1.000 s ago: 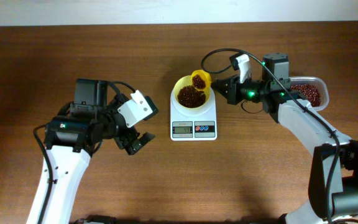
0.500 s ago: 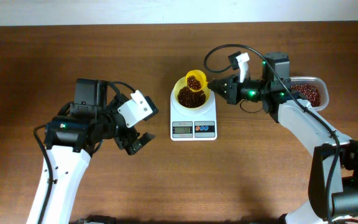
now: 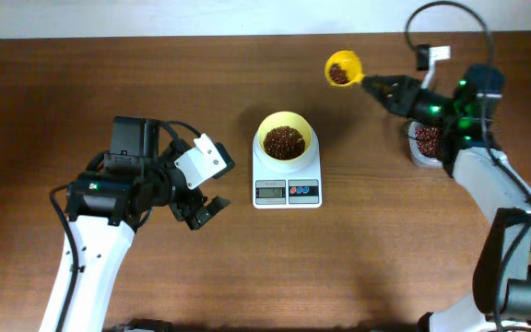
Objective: Scoop item into bowl and weigh 50g on scale
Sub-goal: 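Carry the scoop back to the bean tub with the right gripper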
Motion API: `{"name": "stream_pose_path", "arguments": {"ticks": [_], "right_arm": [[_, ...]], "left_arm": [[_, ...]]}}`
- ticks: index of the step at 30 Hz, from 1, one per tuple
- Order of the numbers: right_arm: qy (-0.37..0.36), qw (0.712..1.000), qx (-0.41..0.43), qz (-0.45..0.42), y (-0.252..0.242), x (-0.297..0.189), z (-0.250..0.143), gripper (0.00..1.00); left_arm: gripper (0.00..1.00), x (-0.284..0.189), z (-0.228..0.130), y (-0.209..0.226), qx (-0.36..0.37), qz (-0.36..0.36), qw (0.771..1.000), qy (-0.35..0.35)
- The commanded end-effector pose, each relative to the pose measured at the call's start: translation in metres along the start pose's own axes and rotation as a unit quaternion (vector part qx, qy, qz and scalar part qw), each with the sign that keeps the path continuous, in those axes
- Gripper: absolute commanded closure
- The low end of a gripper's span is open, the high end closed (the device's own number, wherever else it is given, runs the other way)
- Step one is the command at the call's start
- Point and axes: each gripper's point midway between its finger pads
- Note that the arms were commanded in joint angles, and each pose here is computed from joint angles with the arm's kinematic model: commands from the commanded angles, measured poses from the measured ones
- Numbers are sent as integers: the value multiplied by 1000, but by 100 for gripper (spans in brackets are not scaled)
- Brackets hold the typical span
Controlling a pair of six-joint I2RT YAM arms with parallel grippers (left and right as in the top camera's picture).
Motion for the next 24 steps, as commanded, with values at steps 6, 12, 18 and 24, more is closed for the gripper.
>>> {"name": "stream_pose_path", "arguments": {"ticks": [6,12,18,24], "right_arm": [[-42,995,21,-87,-65,-117,16,96],[-44,994,34,-98,-77,-163,-2,96],[-15,975,77,-210,-111,-211,-48,96],[82,948,-55,-304,-141,-207,-65,96]], "left_arm": [[1,-4,5,1,10,3,1000,-7],[1,-4,5,1,10,3,1000,-7],[1,-4,5,1,10,3,1000,-7],[1,-4,5,1,9,3,1000,-7]]}}
Point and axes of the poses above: each gripper's point midway between its finger pads, its own x axis out along the fingers, its own y axis along the line the jaws close on, z = x × y, and after that the axes turned 14 degrees about -x, right-handed
